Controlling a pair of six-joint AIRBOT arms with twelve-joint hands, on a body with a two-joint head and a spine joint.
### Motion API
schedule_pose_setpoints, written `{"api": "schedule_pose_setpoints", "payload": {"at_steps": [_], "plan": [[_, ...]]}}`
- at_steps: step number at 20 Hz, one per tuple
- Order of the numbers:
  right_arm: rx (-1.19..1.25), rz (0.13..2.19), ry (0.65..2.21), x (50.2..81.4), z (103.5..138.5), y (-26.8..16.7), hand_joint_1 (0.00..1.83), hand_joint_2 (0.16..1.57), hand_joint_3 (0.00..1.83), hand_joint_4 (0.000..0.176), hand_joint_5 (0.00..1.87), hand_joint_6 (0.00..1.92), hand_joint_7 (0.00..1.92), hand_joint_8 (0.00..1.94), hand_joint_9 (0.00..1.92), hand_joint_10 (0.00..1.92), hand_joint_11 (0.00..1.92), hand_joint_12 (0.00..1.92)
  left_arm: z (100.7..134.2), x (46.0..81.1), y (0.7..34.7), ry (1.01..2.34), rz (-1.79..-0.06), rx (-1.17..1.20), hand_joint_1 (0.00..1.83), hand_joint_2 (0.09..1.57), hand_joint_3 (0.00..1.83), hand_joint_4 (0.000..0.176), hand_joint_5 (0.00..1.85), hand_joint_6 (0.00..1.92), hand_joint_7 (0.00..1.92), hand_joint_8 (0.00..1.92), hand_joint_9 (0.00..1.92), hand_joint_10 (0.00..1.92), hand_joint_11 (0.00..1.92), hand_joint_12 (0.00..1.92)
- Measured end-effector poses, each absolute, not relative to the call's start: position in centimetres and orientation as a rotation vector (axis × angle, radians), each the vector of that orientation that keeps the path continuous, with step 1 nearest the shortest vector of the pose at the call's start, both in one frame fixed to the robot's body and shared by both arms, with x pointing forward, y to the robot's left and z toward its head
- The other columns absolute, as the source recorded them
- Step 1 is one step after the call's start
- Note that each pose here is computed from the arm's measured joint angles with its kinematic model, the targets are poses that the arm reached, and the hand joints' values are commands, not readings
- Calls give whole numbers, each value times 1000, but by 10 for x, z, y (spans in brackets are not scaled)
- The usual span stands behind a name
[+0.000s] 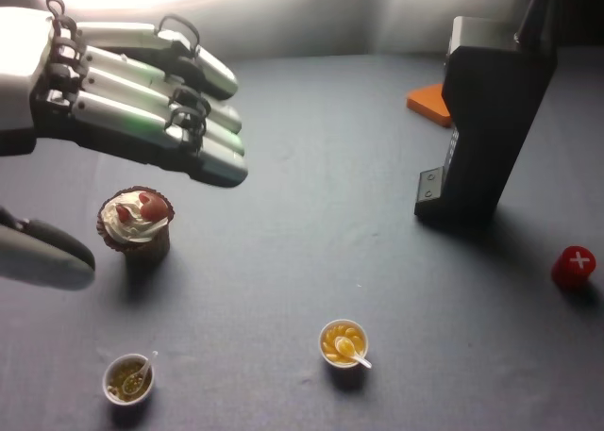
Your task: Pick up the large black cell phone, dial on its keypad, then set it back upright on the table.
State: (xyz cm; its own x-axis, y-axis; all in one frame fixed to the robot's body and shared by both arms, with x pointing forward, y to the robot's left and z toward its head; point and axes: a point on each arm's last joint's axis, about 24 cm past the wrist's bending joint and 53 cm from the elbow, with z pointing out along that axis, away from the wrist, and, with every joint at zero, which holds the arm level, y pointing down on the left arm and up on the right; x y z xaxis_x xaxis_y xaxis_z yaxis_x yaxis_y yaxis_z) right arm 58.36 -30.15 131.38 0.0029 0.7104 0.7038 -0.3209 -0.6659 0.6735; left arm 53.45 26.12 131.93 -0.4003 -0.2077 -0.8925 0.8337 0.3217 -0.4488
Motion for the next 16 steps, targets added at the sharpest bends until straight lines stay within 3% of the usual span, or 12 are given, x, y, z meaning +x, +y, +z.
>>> {"api": "schedule_pose_setpoints", "payload": {"at_steps": [8,11,16], "plan": [[1519,1693,654,604,1268,-268,11,886,2,0,183,0,194,0,186,0,0,608,1317,534,261,1583,-1286,588,141,1271,2,0,363,0,423,1,366,1,0,662],[1435,1725,726,606,1274,-250,25,887,1,0,170,0,185,0,175,0,0,546,1317,534,260,1585,-1286,591,145,1265,0,0,368,1,423,0,371,1,0,705],[1449,1711,793,609,1262,-235,63,861,0,0,181,3,205,3,193,5,0,642,1316,533,260,1585,-1287,595,139,1266,0,0,385,1,418,3,367,2,0,695]]}}
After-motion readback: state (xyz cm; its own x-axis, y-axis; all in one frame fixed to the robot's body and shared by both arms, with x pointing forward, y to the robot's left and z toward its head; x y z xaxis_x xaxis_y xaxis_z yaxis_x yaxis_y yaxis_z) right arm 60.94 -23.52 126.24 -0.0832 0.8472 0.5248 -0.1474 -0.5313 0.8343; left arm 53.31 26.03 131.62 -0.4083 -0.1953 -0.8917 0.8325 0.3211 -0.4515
